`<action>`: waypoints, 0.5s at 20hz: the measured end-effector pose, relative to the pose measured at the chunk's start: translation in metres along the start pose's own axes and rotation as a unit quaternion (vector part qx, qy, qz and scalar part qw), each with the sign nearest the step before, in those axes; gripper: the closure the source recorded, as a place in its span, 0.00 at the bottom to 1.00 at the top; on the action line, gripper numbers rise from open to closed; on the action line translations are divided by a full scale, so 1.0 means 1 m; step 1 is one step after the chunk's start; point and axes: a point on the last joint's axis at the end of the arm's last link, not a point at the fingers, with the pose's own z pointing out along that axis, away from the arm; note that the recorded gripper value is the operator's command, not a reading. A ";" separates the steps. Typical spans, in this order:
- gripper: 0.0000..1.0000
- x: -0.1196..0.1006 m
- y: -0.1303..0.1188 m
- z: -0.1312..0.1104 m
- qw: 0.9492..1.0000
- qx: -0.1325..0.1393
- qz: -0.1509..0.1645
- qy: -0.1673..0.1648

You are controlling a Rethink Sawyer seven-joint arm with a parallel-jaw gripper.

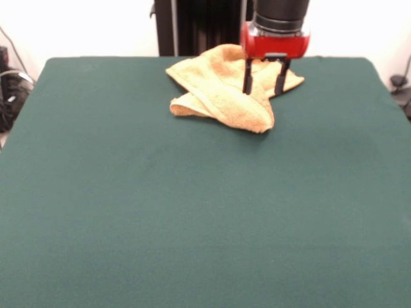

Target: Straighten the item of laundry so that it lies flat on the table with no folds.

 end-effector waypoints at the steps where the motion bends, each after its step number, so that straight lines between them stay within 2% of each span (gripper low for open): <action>1: 0.00 0.000 0.000 0.000 1.000 0.000 0.000 0.000; 10: 0.00 -0.001 0.000 0.000 1.000 0.000 0.000 0.000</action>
